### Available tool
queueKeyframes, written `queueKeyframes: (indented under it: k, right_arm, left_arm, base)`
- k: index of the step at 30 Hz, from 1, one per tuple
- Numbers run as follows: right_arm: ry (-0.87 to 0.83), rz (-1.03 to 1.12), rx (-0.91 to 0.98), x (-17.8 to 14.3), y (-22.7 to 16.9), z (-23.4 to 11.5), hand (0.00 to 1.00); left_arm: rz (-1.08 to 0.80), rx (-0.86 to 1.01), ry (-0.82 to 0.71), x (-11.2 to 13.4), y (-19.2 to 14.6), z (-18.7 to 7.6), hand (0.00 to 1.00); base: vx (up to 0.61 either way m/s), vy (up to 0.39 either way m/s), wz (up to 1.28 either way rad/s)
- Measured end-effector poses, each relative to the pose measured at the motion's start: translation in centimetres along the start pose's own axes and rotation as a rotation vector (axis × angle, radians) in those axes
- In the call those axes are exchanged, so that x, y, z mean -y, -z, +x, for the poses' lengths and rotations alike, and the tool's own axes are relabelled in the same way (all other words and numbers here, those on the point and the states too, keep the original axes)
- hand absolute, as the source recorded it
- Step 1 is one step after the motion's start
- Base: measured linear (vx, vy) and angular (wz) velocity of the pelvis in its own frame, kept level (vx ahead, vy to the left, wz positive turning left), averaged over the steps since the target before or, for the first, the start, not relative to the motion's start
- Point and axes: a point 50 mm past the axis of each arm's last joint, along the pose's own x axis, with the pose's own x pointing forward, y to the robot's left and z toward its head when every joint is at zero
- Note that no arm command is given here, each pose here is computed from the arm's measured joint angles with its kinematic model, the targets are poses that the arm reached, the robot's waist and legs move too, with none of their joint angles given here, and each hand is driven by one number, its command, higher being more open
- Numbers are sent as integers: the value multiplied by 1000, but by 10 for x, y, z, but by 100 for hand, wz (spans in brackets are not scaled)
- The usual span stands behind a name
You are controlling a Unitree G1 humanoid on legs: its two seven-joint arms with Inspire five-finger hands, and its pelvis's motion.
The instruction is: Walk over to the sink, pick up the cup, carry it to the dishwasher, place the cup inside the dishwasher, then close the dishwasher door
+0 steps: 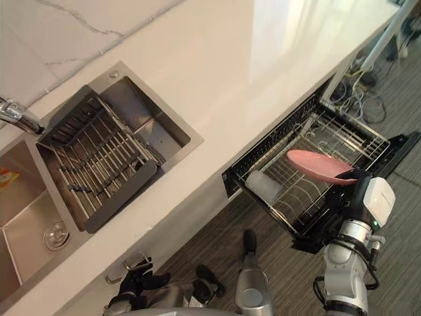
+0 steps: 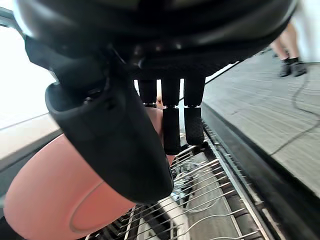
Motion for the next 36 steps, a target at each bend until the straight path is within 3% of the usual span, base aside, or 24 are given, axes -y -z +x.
queueKeyframes:
  k: [6,7,14,20,25,32,36]
  right_arm:
    - [111,105,-11,9,-11,22,30]
    - [111,119,-12,8,-13,28,90]
    - [62,240,-37,-11,-29,47,90]
    - [55,363,-72,-13,-29,46,90]
    - [-85,572,-59,-21,-32,32,90]
    - [-273,661,99,-7,-42,7,90]
    - [-252,669,154,6,-44,6,90]
  left_arm:
    - [-11,69,2,2,-11,0,90]
    - [-12,80,5,4,-13,1,90]
    - [-28,127,6,11,-24,2,90]
    - [-41,141,11,17,-30,3,90]
    - [-41,150,7,15,-33,5,90]
    - [-22,148,3,0,-34,6,90]
    - [-12,132,0,-8,-31,6,90]
  base:
    - [-23,9,-8]
    - [-21,9,-9]
    - [-3,4,-7]
    - [10,10,2]
    - [-3,3,7]
    - [10,3,13]
    - [2,6,3]
